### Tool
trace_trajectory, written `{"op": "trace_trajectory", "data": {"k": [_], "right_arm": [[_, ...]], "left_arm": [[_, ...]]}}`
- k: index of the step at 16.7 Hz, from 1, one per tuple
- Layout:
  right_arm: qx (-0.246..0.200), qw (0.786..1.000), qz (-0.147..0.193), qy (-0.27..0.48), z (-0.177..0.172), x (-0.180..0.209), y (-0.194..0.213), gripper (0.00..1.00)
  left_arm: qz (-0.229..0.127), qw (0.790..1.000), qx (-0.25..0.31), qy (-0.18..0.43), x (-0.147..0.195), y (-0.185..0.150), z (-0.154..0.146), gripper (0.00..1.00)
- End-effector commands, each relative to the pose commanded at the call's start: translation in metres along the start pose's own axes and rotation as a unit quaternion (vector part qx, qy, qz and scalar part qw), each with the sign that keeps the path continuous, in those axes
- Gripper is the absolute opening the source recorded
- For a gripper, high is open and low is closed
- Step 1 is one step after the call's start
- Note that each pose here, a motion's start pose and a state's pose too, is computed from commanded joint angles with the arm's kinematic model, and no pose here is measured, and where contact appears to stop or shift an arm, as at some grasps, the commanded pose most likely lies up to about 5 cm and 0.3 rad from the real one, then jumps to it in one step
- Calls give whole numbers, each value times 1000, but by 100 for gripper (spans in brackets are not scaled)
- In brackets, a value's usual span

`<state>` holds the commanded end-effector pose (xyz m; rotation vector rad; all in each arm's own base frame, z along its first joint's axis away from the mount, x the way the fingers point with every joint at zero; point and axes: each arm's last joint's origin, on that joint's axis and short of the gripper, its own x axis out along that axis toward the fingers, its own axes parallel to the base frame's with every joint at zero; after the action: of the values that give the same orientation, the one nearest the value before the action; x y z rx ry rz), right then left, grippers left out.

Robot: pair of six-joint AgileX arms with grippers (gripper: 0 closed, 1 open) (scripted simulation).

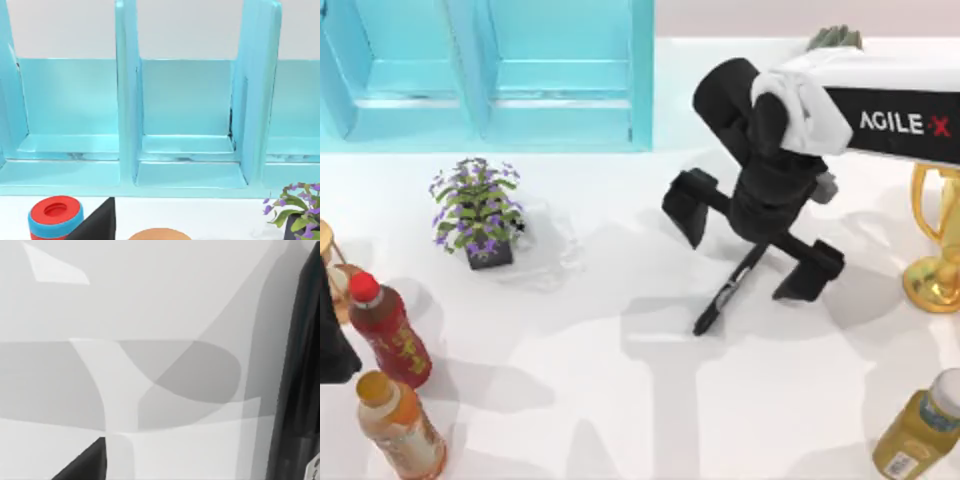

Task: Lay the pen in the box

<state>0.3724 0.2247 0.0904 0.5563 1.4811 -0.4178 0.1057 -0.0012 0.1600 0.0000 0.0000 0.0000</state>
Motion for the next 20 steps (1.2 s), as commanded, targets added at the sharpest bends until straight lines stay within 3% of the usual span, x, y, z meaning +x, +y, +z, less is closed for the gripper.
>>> {"op": "trace_trajectory", "data": {"k": [4,17,20], "right_arm": [[0,1000,-1,1,0,4,-1,100],[0,1000,-1,1,0,4,-1,2],[0,1000,-1,1,0,4,-1,0]], "left_arm": [[0,1000,0,0,0,0,0,100],[0,1000,0,0,0,0,0,100],[0,1000,0,0,0,0,0,100]]}}
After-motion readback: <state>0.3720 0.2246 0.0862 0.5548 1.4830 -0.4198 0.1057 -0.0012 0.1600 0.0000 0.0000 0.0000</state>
